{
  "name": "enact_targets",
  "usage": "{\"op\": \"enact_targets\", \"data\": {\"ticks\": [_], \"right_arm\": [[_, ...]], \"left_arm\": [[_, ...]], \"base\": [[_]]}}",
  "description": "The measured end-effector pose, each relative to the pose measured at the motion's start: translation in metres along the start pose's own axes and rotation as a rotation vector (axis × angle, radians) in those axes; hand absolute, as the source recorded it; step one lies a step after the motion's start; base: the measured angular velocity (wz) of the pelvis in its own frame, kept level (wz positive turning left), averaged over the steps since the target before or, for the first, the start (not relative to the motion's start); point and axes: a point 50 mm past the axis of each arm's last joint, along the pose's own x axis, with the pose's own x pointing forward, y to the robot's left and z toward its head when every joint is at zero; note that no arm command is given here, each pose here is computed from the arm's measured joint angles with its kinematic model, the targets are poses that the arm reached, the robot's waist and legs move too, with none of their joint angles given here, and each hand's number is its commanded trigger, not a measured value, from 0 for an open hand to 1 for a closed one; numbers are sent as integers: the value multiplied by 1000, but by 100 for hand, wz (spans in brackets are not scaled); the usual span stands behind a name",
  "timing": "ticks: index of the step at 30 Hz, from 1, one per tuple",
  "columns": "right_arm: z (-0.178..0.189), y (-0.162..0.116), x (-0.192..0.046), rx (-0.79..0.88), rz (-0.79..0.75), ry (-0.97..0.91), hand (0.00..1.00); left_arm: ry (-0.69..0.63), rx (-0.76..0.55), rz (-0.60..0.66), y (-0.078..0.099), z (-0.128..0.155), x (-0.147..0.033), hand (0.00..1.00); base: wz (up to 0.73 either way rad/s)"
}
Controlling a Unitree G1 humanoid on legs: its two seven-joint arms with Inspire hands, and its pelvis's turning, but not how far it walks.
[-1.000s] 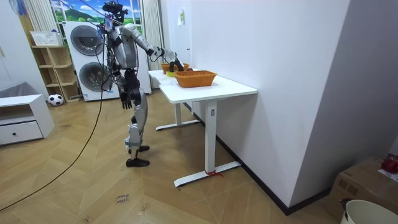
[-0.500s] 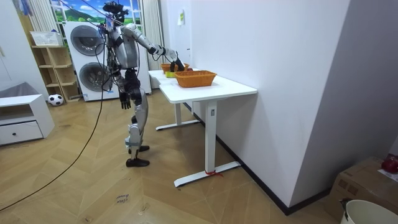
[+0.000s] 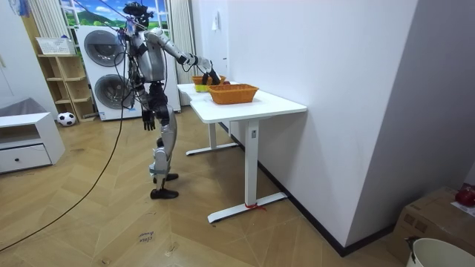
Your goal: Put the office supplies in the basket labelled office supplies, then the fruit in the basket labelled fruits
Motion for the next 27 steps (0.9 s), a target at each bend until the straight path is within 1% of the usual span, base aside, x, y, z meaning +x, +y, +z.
{"op": "enact_targets", "data": {"ticks": [8,10,12,14,18,22,25,27], "right_arm": [[13,7,-11,-75,-50,-102,100],[9,10,-15,-87,-79,-112,100],[2,13,-20,-65,-112,-117,100],[-3,15,-26,-62,-149,-120,100],[-9,4,-38,-51,-252,-134,100],[-8,-11,-56,-46,-391,-168,100],[-4,-18,-66,-30,-449,-221,100],[1,-20,-72,-49,-487,-241,100]], "left_arm": [[-34,-39,7,1,3,0,0],[-58,-67,16,0,7,0,0],[-74,-89,14,-2,10,0,0],[-76,-110,10,-6,6,-1,0],[-80,-173,26,-4,4,0,0],[-84,-173,32,-4,3,0,0],[-86,-174,32,-5,2,0,0],[-91,-177,33,-5,3,0,0]], "base": [[-18],[-9],[-32],[-40],[-19],[-15],[-9],[-8]]}}
